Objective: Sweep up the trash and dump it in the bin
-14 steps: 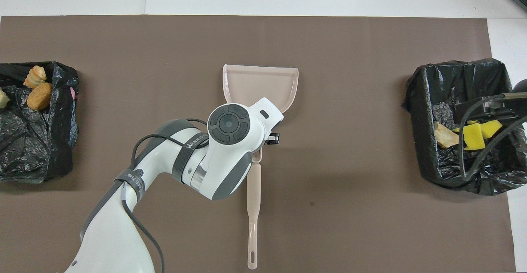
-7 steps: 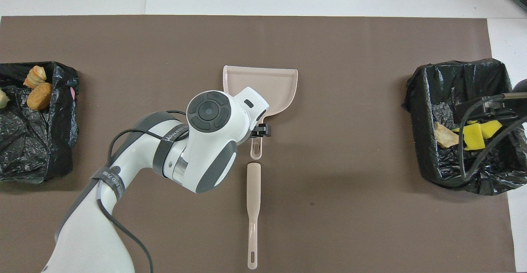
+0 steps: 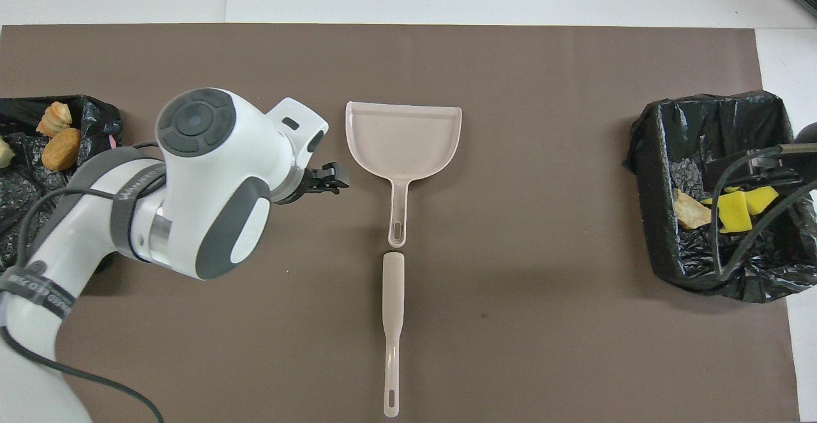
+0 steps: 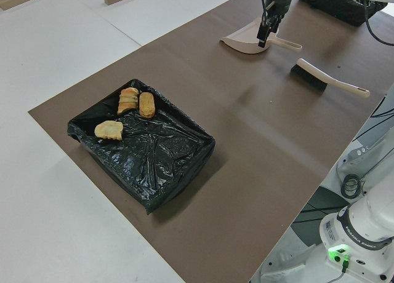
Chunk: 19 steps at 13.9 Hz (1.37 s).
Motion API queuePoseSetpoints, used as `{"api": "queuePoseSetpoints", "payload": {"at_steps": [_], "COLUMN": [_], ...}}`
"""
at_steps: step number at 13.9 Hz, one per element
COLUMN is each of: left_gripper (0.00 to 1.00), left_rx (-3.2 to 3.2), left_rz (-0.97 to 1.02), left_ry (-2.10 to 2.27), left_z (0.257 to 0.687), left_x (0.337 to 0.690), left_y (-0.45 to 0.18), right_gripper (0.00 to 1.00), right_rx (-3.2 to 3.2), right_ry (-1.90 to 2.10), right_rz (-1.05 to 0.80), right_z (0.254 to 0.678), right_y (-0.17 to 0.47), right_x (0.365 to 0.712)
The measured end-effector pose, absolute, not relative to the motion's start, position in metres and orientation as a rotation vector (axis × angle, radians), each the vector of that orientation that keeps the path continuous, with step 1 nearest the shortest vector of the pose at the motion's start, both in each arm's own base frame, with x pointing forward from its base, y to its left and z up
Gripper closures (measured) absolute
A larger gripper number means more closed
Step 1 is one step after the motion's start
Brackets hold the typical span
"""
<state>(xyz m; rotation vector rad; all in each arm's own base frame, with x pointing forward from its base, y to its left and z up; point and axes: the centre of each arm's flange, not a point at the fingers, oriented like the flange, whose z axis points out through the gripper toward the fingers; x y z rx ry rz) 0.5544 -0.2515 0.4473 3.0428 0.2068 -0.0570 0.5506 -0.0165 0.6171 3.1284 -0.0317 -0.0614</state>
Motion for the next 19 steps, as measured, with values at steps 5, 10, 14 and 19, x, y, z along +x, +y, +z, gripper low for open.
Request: {"api": "queuePoseSetpoints", "payload": {"at_steps": [5, 10, 14, 19], "left_gripper": [0.0, 0.0, 0.0, 0.0], "left_rx": [3.056, 3.042, 3.043, 3.099], "left_rz": [-0.184, -0.208, -0.153, -0.056], "left_ry": [0.216, 0.166, 0.113, 0.055], "left_z": [0.483, 0.498, 0.513, 0.593], "left_x": [0.559, 0.561, 0.56, 0.545], "left_y": [-0.141, -0.053, -0.003, -0.007], "right_gripper": [0.0, 0.0, 0.0, 0.0], "right_rx": [3.128, 3.128, 3.128, 3.128], "right_ry": [-0.032, -0.032, -0.032, -0.032], "right_rz": [-0.061, -0.061, -0.061, -0.061], "right_z": [0.617, 0.617, 0.617, 0.617], "right_y": [-0.017, -0.017, -0.017, -0.017], "right_x": [0.551, 0.551, 0.551, 0.551]}}
